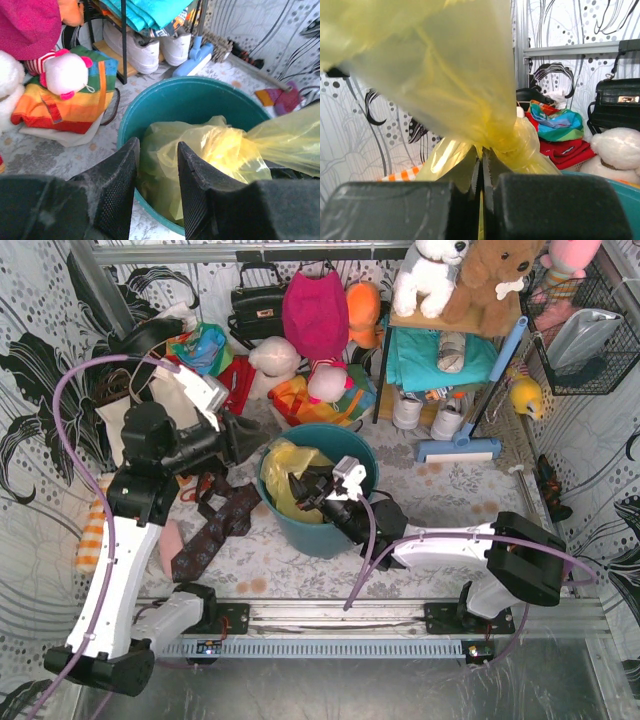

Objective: Tie the trash bag

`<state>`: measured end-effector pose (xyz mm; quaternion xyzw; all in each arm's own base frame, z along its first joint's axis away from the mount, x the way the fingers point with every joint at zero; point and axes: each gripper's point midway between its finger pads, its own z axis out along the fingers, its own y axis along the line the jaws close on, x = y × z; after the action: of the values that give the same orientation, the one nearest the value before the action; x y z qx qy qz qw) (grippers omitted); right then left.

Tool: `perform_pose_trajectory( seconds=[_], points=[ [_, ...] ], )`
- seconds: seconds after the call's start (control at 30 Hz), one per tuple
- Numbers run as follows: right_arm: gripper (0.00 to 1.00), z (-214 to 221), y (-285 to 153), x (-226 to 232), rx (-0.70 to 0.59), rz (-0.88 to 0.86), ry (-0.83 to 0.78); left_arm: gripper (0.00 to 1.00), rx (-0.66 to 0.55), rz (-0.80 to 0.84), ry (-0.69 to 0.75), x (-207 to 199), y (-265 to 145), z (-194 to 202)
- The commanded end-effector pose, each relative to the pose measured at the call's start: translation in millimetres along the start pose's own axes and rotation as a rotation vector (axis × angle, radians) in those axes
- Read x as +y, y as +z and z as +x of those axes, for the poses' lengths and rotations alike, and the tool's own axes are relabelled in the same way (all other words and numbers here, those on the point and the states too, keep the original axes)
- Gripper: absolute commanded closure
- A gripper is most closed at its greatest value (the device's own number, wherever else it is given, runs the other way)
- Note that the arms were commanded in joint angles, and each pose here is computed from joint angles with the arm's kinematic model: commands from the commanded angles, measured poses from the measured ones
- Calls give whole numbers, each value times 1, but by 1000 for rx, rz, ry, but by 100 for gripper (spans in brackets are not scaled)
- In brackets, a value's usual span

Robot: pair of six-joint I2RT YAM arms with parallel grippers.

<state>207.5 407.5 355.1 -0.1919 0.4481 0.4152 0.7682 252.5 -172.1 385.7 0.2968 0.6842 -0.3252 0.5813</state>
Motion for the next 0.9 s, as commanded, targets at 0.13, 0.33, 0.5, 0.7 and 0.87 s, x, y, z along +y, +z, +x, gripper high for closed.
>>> perform_pose_trajectory(
  seconds=[0.13,0.33,0.5,0.7,0.87],
  points=[
    [100,1,-2,1,18,-12,-44,55,-143,259,-110,-42,-16,-34],
    [100,1,2,0,6,2,-54,43,-27,121,-184,-29,-22,9],
    [100,1,1,1,10,-6,-53,37,7,-4,-229,-6,-17,35],
    [100,0,0,1,10,-7,-48,24,-29,101,-231,-19,-13,33],
    [100,4,4,3,14,-8,-45,48,-53,252,-239,-41,-13,31]
  ],
)
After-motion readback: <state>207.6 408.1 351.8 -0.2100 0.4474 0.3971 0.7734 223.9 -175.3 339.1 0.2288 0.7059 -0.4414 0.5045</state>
